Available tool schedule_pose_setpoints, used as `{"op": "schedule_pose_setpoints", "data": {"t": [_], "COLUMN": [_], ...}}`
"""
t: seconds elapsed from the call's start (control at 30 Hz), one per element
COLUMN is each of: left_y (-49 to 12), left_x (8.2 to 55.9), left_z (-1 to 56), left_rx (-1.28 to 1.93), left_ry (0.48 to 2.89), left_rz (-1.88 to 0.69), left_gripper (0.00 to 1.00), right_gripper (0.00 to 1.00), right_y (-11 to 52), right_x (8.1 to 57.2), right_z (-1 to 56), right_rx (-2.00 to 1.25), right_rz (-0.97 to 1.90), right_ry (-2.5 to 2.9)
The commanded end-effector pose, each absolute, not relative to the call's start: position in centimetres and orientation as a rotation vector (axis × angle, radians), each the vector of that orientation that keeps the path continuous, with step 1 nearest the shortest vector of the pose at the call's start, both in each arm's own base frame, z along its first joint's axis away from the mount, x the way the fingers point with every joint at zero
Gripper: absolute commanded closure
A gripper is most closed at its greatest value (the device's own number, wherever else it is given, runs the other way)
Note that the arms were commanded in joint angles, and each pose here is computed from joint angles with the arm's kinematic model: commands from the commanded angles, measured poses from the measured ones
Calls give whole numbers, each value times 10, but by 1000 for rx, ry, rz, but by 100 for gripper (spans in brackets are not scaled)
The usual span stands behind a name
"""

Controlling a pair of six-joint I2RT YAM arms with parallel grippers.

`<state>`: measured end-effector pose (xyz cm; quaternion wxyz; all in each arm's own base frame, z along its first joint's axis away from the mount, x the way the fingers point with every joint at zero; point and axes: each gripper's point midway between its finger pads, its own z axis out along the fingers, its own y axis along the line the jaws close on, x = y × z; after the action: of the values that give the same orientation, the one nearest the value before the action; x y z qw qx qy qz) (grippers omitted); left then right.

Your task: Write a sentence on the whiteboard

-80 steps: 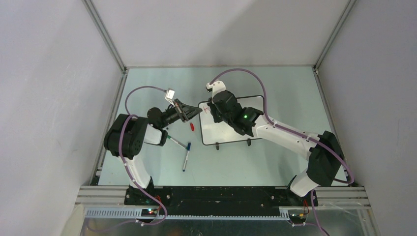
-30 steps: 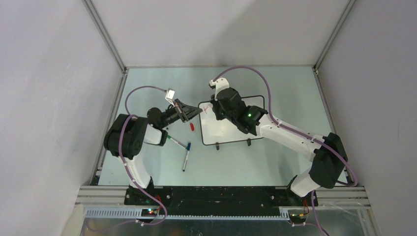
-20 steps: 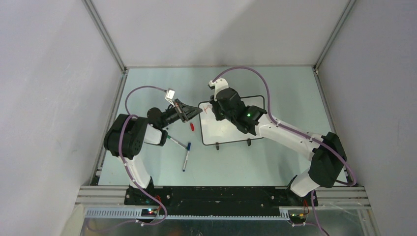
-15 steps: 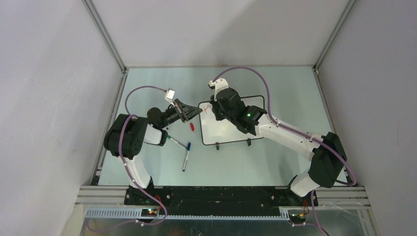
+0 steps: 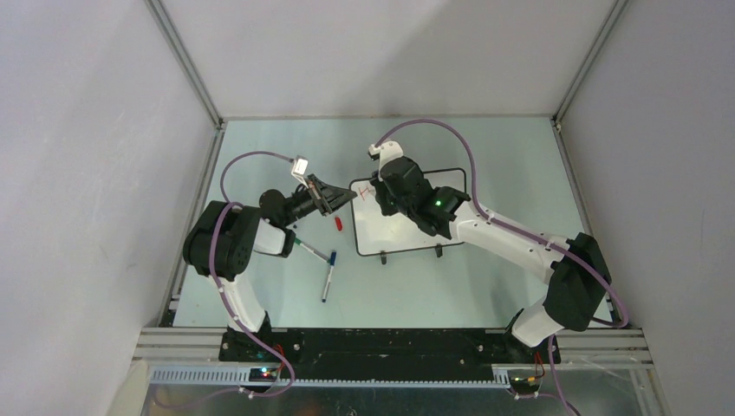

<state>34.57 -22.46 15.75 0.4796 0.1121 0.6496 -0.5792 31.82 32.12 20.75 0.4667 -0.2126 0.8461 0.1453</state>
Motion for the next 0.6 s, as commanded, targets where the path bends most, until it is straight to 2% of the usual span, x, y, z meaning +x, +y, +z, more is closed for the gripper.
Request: {"op": "schedule_pose_setpoints", "data": {"t": [0.0,0.57], "left_y": [-228,-228], "left_x": [346,346], "left_z": [175,175], "left_rx": [341,340], "left_ry": [1503,1504], "left_rz": [-1390,-1390], "left_gripper": [100,100], "right_gripper": [100,100], "right_y": [318,317], "right_x": [315,305], "right_z": [207,213], "right_rx": [-505,-517], "right_rz": [345,373], "right_ry": [2088,2074]}}
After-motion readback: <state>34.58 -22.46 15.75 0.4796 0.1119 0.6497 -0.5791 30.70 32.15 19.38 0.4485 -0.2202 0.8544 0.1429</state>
